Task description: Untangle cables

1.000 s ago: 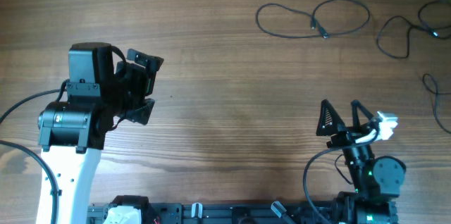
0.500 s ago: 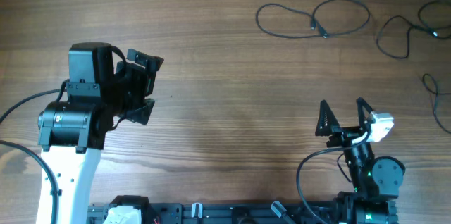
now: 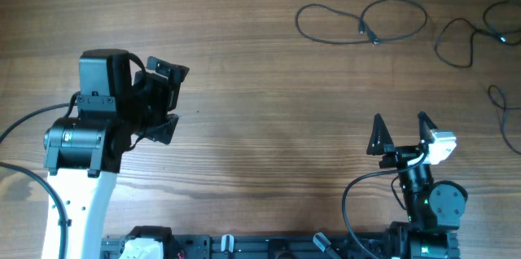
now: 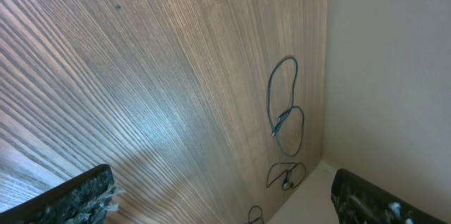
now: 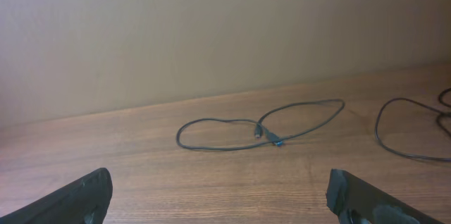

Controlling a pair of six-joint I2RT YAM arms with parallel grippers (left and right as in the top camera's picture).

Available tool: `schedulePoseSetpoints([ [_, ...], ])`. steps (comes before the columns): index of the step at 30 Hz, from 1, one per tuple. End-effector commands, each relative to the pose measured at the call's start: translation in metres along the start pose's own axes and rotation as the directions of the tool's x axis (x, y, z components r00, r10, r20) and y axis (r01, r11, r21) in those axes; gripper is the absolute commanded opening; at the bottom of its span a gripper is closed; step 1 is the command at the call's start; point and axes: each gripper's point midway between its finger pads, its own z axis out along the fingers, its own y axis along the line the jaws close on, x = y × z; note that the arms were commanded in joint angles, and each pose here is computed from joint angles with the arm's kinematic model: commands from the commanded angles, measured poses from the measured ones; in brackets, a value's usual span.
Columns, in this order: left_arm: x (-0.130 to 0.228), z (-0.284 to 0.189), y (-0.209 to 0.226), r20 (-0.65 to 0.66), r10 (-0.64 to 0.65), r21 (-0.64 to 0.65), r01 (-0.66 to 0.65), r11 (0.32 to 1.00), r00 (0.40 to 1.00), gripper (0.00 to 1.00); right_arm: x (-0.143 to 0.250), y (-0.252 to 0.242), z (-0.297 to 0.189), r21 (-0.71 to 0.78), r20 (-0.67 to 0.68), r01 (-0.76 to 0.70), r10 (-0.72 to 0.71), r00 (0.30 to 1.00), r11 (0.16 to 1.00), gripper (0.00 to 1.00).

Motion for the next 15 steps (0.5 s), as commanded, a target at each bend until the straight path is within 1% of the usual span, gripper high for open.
schedulePoseSetpoints([
  [1,-0.004,0.0,0.0,0.014,0.013,-0.002,-0.013,1.0,1.0,1.0,0.003,-0.004,0.0,0.019,-0.004,0.017,-0.017,1.0,1.0,1.0],
  [6,-0.004,0.0,0.0,0.014,0.013,-0.003,-0.013,1.0,1.0,1.0,0.003,-0.006,0.0,0.029,-0.002,0.024,-0.024,1.0,0.999,1.0],
  [8,-0.004,0.0,0.0,0.014,0.013,-0.003,-0.013,1.0,1.0,1.0,0.002,-0.017,0.0,0.094,-0.001,0.066,-0.066,0.998,0.993,1.0],
  [15,-0.004,0.0,0.0,0.014,0.013,-0.002,-0.013,1.0,1.0,1.0,0.002,-0.019,0.0,0.107,-0.002,0.075,-0.075,0.997,0.991,1.0],
])
